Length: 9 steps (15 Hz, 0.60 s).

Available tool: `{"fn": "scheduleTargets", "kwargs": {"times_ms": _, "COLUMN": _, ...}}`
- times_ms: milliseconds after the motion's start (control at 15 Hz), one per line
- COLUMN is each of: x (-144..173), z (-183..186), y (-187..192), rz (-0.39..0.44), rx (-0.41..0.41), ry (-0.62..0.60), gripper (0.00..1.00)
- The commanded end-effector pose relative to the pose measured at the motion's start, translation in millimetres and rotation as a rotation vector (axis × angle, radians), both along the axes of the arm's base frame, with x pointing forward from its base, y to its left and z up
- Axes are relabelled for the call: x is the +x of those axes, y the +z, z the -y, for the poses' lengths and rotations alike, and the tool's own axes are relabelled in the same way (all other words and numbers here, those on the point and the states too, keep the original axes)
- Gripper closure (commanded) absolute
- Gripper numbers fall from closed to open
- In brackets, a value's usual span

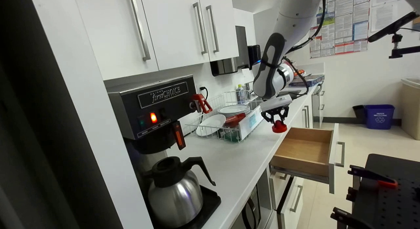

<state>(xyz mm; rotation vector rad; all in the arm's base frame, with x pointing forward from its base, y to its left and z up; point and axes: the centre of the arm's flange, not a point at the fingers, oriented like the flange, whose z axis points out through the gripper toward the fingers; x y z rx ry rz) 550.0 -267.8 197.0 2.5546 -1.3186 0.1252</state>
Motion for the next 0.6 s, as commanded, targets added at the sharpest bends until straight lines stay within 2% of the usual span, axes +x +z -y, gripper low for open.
{"fn": "scheduleTargets", "kwargs": {"times_ms": 0, "x": 8, "z": 55, "y": -29, "rz": -0.013, "rx": 0.053, "ry": -0.117, "gripper": 0.87}}
{"fn": "scheduleTargets", "kwargs": {"times_ms": 267, "x": -29, "z": 109, "y": -57, "rz": 0.018, "rx": 0.133, "ry": -0.261, "gripper": 0.87}}
{"fn": "scheduleTargets", "kwargs": {"times_ms": 533, "x": -53, "z": 142, "y": -75, "rz": 0.055, "rx": 0.169, "ry": -0.297, "gripper": 0.87}}
